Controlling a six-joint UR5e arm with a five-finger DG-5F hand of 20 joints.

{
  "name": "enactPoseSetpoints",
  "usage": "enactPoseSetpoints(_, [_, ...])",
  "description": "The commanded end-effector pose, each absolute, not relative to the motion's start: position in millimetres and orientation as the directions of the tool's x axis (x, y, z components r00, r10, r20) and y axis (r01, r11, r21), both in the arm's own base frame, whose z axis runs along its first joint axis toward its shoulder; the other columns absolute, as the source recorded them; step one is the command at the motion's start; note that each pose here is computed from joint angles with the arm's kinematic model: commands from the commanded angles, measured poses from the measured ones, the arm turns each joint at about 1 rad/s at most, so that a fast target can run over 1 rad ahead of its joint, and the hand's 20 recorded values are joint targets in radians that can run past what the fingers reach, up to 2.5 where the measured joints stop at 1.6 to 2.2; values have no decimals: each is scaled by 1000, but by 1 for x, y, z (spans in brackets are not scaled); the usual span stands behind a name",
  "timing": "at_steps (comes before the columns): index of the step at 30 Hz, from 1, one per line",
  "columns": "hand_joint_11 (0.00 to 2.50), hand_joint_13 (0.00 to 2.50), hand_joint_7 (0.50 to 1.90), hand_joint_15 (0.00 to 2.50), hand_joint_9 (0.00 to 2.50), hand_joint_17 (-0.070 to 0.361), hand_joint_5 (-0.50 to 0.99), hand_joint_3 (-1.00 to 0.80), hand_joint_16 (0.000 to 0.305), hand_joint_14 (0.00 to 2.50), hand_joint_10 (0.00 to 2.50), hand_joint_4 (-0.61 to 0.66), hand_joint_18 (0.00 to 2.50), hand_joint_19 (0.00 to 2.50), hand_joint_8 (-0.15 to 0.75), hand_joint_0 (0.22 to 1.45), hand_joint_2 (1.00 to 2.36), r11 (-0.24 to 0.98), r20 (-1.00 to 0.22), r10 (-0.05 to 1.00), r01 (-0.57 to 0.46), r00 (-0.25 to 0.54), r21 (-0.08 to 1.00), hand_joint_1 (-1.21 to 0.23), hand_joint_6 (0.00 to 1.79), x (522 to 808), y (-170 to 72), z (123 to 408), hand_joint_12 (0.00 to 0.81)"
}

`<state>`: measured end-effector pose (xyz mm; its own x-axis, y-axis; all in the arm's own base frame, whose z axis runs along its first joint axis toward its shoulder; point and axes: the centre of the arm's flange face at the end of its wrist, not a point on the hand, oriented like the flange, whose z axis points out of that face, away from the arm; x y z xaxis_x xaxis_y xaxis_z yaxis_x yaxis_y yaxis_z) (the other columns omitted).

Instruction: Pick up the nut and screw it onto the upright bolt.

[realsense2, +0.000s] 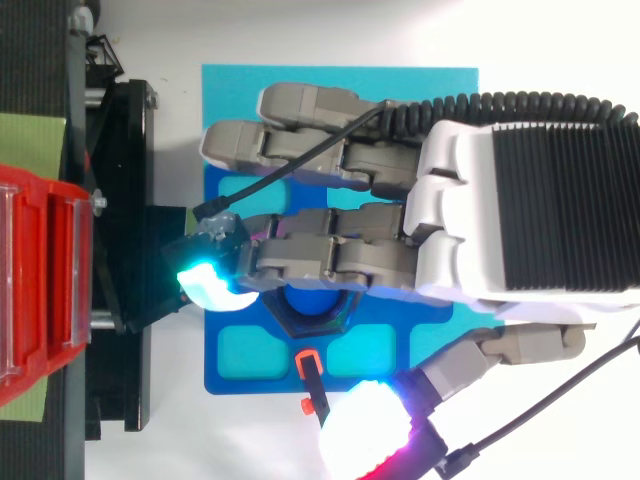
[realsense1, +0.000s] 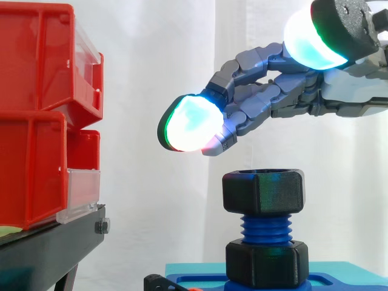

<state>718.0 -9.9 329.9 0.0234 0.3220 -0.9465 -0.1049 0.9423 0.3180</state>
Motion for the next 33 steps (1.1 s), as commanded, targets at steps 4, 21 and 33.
enactPoseSetpoints(4, [0, 0, 724, 0, 308, 103, -148, -500, 46, 0, 0, 153, 0, 0, 197, 473, 1000, 943, -947, 321, -97, 24, 317, -114, 502, 718, -8, 329, 321])
enactPoseSetpoints(21, [0, 40, 743, 0, 348, 103, -140, -500, 46, 0, 0, 173, 0, 0, 204, 476, 1000, 944, -947, 321, -87, 8, 319, -133, 502, 716, -5, 320, 319])
enactPoseSetpoints(33, [0, 79, 749, 0, 363, 100, -138, -500, 44, 0, 0, 181, 0, 0, 213, 478, 1000, 936, -939, 344, -86, 14, 341, -141, 502, 710, -9, 303, 318])
